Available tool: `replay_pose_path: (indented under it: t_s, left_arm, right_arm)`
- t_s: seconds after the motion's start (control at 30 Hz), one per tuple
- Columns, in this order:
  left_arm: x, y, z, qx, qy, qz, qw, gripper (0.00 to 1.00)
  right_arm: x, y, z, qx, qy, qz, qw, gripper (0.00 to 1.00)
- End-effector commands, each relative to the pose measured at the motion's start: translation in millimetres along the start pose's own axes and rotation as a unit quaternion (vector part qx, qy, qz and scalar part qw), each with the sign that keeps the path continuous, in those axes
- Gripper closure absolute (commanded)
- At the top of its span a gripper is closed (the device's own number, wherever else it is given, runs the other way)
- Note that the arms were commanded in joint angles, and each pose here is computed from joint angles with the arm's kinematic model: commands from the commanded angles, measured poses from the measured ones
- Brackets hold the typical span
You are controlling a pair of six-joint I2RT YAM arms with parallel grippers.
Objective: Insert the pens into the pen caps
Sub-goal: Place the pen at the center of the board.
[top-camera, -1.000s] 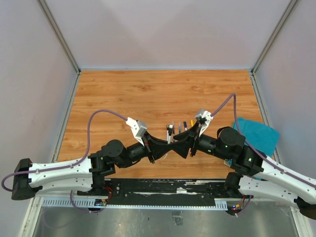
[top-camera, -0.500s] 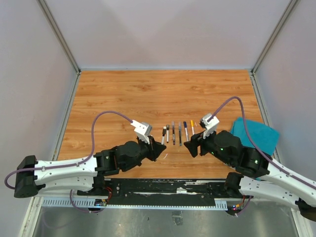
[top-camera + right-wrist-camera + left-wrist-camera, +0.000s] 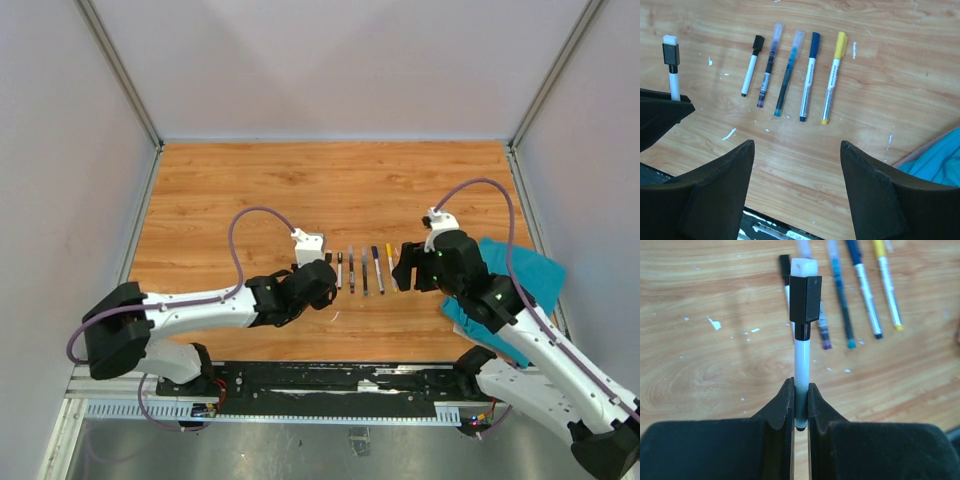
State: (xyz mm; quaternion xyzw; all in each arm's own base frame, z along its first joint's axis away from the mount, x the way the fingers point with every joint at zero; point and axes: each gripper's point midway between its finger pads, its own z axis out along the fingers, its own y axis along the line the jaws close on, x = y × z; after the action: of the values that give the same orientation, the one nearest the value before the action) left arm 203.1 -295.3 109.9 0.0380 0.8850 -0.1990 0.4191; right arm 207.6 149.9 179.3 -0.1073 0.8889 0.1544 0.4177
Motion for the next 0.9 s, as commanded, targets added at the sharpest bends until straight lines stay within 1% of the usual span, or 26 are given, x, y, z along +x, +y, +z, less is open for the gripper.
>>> replay_pose_path:
  t_s: [0.0, 0.1, 0.17, 0.27, 0.4, 0.43, 0.57, 0.7, 0.87]
  left_arm:
    - [0, 12, 21, -0.048, 0.015, -0.021, 0.998, 1.00]
    - [3, 18, 37, -0.076, 0.025, -0.012, 0.997, 1.00]
    - [7, 26, 46, -0.113, 0.031, -0.002, 0.993, 0.99]
    - [16, 31, 59, -0.144, 0.042, 0.011, 0.989, 1.00]
    - [19, 29, 70, -0.149, 0.044, 0.008, 0.988, 0.99]
    - [18, 29, 72, -0.150, 0.044, 0.006, 0.988, 1.00]
    - [15, 30, 78, -0.150, 0.046, 0.007, 0.988, 1.00]
    - [14, 33, 83, -0.156, 0.049, 0.015, 0.986, 0.99]
    - [13, 43, 89, -0.166, 0.051, 0.017, 0.985, 0.96]
  right_arm:
    - [-3, 7, -8, -0.059, -0.032, 0.079, 0.995, 0.30]
    - [-1, 0, -16, -0.049, -0.051, 0.084, 0.994, 0.27]
    - [3, -5, -20, -0.041, -0.056, 0.087, 0.994, 0.25]
    - [10, -6, -22, -0.044, -0.057, 0.092, 0.993, 0.21]
    - [17, -9, -22, -0.038, -0.051, 0.096, 0.993, 0.14]
    - [18, -10, -23, -0.035, -0.048, 0.094, 0.994, 0.10]
    - [14, -8, -26, -0.042, -0.051, 0.085, 0.994, 0.00]
    - [10, -7, -29, -0.047, -0.066, 0.080, 0.994, 0.01]
    - [10, -9, -31, -0.047, -0.079, 0.082, 0.992, 0.01]
